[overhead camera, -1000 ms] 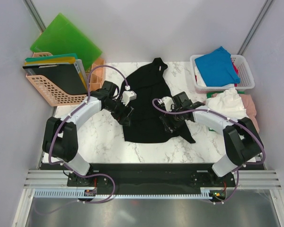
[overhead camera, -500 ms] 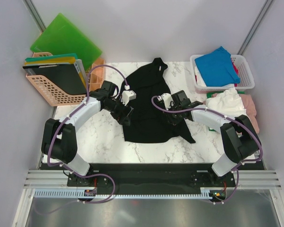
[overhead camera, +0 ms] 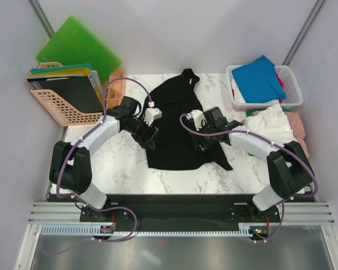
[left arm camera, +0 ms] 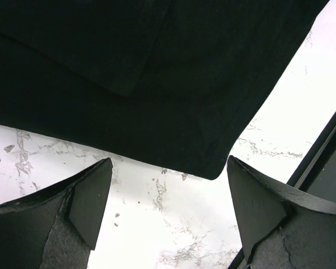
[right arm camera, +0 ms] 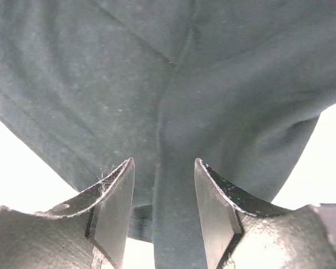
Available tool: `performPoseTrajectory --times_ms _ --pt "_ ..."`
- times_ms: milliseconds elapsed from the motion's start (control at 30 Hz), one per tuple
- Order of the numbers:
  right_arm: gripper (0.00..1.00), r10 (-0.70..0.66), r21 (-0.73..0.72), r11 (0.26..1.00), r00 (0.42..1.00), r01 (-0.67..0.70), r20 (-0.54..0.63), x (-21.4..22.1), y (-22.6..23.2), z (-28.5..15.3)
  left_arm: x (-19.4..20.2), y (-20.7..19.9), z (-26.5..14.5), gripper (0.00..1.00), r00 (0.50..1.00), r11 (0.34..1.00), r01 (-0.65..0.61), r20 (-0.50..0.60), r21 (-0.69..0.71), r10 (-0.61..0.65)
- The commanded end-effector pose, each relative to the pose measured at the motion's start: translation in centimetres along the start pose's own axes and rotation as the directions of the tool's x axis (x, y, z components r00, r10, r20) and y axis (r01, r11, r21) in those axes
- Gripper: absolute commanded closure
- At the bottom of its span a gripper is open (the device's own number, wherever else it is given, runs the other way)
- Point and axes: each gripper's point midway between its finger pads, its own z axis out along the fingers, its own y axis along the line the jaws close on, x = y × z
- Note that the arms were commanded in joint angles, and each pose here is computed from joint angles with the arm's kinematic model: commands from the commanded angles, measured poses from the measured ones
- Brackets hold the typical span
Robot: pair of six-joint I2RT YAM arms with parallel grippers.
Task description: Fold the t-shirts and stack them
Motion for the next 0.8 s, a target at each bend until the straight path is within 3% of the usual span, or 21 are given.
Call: performPoseTrajectory --times_ms 0,400,433,467,500,533,667,767 --pt "0.45 -0.015 -0.028 1.0 1.0 0.015 0.018 -1.1 0.9 0.1 -1.2 0.1 -0.4 0.1 0.999 1.0 -0.027 0.041 -0.014 0.027" --pt "0.44 -0.029 -0.028 0.999 0.999 0.028 -0.039 0.2 0.9 2.9 -1.2 0.1 -0.3 0.1 0.999 1.0 -0.027 0.039 -0.012 0.027" --pt "0.48 -0.027 -0.022 0.999 0.999 0.026 -0.046 0.5 0.8 2.9 -1.1 0.1 -0.4 0.1 0.999 1.0 -0.027 0.038 -0.014 0.027" --pt "0.59 -0.029 -0.015 0.999 0.999 0.029 -0.04 0.4 0.7 2.9 -1.1 0.1 -0.3 0.1 0.999 1.0 -0.027 0.039 -0.012 0.027" --pt "0.86 -0.027 -0.005 1.0 0.999 0.027 -0.03 0.2 0.5 2.8 -1.1 0.1 -0.4 0.1 0.999 1.0 -0.026 0.039 -0.015 0.027" --pt "0.96 -0.024 0.018 1.0 0.999 0.024 -0.021 0.1 0.2 2.5 -1.2 0.0 -0.5 0.1 0.999 0.999 -0.029 0.042 -0.014 0.03" --pt "1.0 -0.059 0.091 0.994 0.997 0.054 0.05 -2.2 -0.8 0.0 -1.1 0.0 -0.6 0.1 0.999 0.999 -0.028 0.042 -0.017 0.028" --pt "1.0 -0.115 0.197 0.977 0.98 0.082 0.164 -6.3 -2.0 -4.7 -1.1 -0.1 -0.6 0.1 0.998 0.999 -0.033 0.043 -0.015 0.034"
